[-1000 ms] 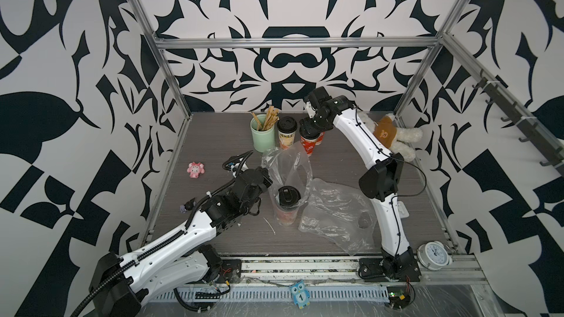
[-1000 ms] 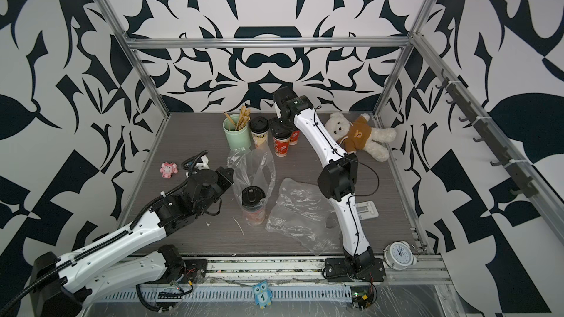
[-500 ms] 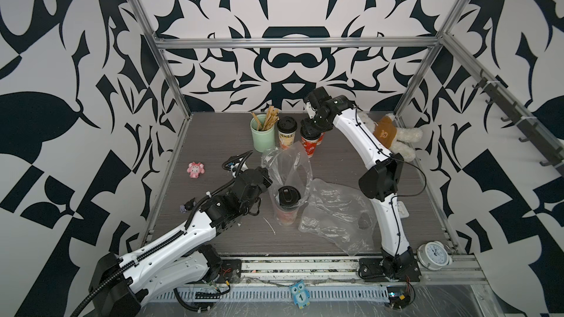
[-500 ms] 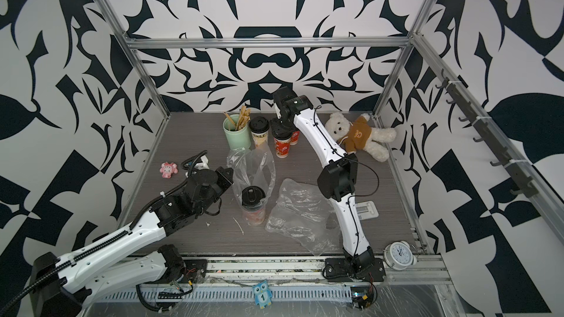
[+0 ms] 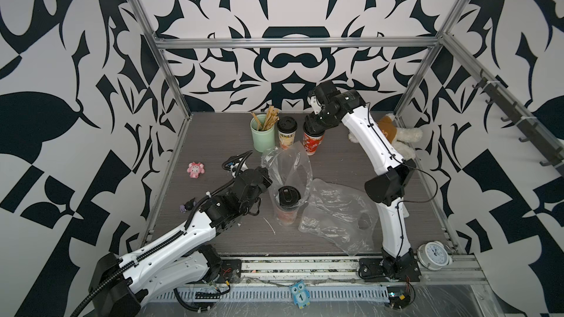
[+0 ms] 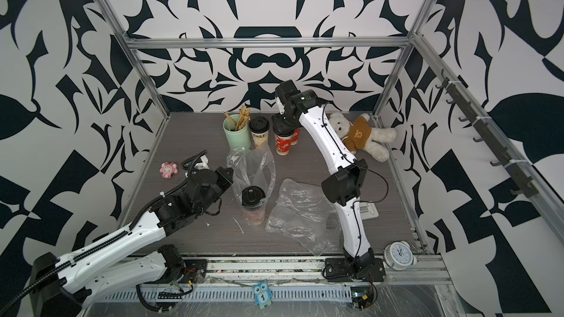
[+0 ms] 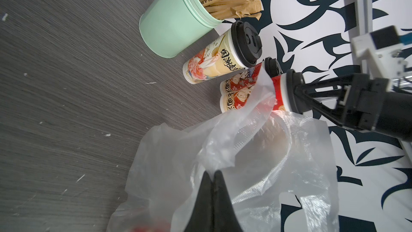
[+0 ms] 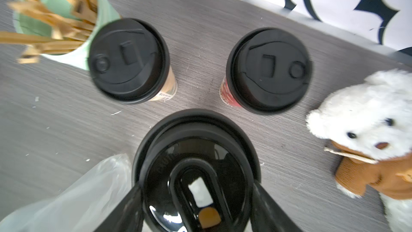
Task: Pack milk tea into plastic carrier bags
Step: Pick up the milk tea cup at the center of the board.
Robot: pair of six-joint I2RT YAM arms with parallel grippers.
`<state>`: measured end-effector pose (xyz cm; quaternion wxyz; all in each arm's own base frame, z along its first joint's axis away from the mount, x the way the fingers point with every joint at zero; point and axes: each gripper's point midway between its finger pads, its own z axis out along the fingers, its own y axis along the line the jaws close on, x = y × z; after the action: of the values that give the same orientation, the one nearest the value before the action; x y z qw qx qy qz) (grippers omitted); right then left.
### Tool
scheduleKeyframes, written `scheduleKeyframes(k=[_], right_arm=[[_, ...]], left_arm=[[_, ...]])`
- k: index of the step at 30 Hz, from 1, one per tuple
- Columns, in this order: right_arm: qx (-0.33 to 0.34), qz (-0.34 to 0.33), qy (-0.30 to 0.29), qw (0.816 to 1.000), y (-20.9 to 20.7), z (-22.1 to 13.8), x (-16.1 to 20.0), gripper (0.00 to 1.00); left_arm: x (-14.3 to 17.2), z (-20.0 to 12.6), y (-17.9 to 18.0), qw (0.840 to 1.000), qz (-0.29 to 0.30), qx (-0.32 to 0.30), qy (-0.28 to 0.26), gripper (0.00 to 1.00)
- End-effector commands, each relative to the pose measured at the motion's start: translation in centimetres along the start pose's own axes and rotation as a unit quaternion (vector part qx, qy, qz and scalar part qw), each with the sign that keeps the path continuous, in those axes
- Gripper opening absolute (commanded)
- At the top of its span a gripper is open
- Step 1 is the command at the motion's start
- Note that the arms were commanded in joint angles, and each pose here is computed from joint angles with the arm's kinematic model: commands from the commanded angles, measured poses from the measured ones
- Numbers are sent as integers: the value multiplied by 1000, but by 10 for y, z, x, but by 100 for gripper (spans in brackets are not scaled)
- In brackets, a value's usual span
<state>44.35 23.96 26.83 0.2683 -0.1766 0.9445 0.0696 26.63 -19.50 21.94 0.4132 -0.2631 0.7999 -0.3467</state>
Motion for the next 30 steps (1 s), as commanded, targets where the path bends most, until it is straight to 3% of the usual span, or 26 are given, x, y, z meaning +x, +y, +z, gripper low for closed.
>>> scheduleKeyframes(k=[1, 12, 21, 30], right_arm=[[-13, -8, -59, 998, 5, -71, -9, 61], [-47, -16, -123, 991, 20, -161, 2, 61], [-106, -44, -216, 970, 55, -243, 7, 59], [-210, -93, -227, 946, 118, -266, 20, 56]], left_arm=[[-1, 2, 3, 1000, -4, -1, -7, 0], [0, 5, 2, 1000, 1, -1, -7, 0], [3, 8, 1, 1000, 5, -3, 0, 0], [0, 5, -1, 1000, 4, 3, -4, 0]])
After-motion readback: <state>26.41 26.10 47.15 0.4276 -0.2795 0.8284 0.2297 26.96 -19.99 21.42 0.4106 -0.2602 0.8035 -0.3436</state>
